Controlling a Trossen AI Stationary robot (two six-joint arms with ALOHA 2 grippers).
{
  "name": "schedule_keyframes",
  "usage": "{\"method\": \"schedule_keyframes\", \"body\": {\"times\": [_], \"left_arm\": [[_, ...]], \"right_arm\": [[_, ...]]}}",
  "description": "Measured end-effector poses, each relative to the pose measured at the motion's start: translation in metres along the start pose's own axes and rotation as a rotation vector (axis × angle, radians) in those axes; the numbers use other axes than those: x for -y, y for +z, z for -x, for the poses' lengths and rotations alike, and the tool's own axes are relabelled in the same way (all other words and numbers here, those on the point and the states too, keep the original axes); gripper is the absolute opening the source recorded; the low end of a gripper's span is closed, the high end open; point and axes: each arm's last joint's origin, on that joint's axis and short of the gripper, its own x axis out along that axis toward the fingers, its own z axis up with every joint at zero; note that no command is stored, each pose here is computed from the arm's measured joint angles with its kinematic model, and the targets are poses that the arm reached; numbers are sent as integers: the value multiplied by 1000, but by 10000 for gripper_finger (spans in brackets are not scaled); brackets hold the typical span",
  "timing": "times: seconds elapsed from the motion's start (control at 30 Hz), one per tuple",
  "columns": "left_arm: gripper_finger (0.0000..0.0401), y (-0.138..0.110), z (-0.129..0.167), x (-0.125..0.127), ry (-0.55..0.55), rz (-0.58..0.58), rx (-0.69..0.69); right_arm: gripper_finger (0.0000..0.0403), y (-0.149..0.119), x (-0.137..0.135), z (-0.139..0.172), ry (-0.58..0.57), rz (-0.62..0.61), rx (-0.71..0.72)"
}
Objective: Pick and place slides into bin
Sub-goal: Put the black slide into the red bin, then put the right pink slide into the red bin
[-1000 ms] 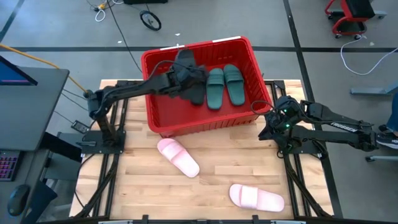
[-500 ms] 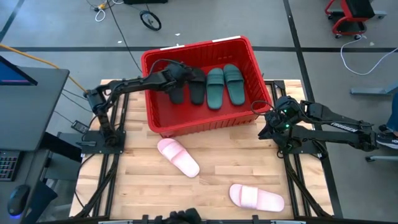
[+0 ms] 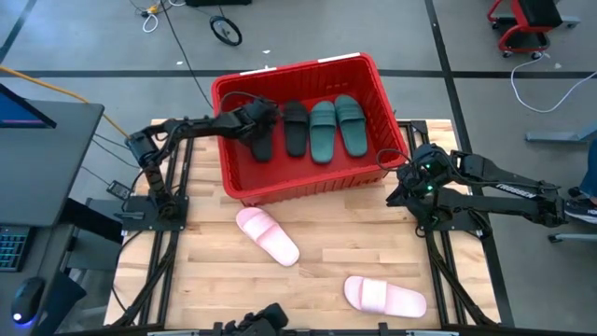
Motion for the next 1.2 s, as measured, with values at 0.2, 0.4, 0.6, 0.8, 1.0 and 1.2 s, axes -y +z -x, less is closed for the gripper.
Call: {"method": "schedule_keyframes", "body": {"times": [0.2,0.4,0.6,0.8,1.0,1.2], "left_arm": [[113,2,-1,-2,15,-1,1],[163,1,5,15,-98,9,14],[177,5,21,48,-226,-4,1],[164,4,69,110,-477,-183,-27],[142,-11,161,177,-847,-473,-3],[137,-42,258,206,-1124,-641,47]], "right_arm": [[91,0,0,0,0,-19,1],[91,0,0,0,-6,-103,3],[91,0,-1,0,29,-185,-11],[91,-3,-8,0,176,-193,-71],[94,-9,-24,-3,329,-156,-194],[107,-5,-53,-6,516,-140,-236]]}}
